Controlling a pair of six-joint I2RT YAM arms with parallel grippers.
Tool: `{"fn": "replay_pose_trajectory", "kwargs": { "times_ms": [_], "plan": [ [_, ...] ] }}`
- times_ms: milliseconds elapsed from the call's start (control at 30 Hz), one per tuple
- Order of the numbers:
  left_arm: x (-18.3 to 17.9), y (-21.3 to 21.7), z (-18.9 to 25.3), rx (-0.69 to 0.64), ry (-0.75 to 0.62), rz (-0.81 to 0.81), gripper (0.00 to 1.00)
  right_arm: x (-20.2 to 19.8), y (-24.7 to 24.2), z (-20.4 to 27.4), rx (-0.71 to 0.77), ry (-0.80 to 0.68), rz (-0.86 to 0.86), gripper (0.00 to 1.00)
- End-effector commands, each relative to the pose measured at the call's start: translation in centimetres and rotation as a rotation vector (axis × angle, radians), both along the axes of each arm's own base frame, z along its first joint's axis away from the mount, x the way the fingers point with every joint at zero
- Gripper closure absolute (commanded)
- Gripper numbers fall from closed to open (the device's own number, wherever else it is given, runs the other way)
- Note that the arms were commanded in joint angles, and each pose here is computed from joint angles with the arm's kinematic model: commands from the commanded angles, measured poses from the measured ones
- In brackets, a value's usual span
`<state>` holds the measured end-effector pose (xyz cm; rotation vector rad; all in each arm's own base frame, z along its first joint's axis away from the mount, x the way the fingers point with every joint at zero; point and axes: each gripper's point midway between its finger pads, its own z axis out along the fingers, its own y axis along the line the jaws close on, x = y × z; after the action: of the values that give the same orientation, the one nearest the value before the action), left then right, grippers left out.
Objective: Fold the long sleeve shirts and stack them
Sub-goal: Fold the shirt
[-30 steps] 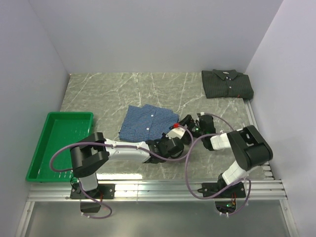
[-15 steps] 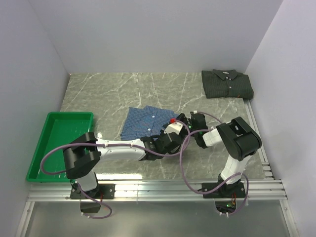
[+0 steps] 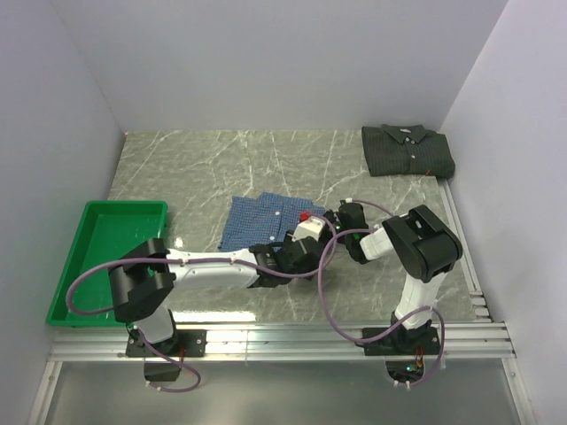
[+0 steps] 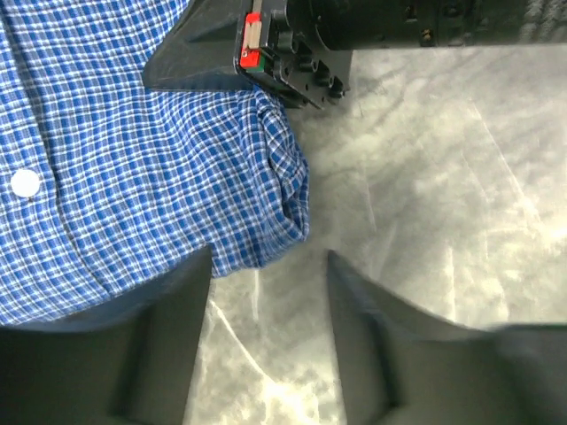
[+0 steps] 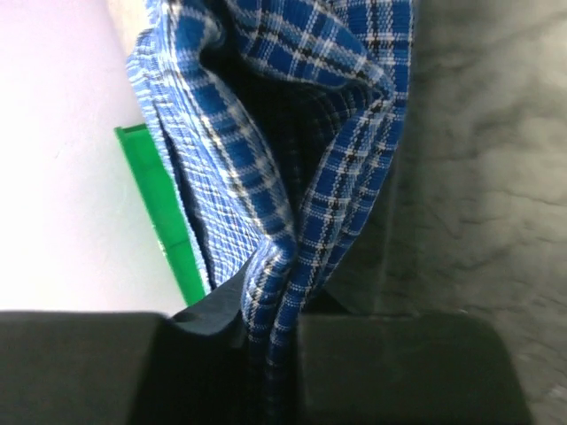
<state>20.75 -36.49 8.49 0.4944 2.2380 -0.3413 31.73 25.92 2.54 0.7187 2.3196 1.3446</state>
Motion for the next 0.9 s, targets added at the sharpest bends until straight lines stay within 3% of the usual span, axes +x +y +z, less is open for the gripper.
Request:
{"fn": "replay_pose_trajectory", "kwargs": {
  "times_ms": [0, 67, 267, 500, 633, 800, 867],
  "plan": [
    [-0.4, -0.5, 4.0, -0.146, 0.042, 0.02, 0.38, 1.1, -0.4, 1.4, -0.058, -0.089, 0.006, 0.92],
    [-0.7, -0.3, 6.0, -0.194, 0.072, 0.012, 0.24, 0.9, -0.7, 1.3, -0.094, -0.096, 0.028, 1.0],
    [2.5, 3.9, 12.6, -0.312, 0.072, 0.075, 0.15, 1.3, -2.8, 2.2, -0.237, -0.125, 0.111, 1.0],
    [8.4, 16.5, 12.4, -0.222, 0.045, 0.334, 0.04, 1.7, -8.5, 5.0, -0.461, -0.185, 0.212, 1.0],
    [9.6, 21.1, 12.1, -0.218, -0.001, 0.428, 0.04, 1.2, -14.6, 7.9, -0.72, -0.142, 0.273, 1.0],
    [10.2, 24.6, 11.0, -0.205, -0.009, 0.502, 0.04, 3.9, -23.1, 17.3, -1.142, -0.192, 0.091, 1.0],
    [10.2, 25.4, 10.5, -0.212, -0.006, 0.521, 0.04, 4.1, -24.6, 21.0, -1.223, -0.173, 0.041, 1.0]
  ]
}}
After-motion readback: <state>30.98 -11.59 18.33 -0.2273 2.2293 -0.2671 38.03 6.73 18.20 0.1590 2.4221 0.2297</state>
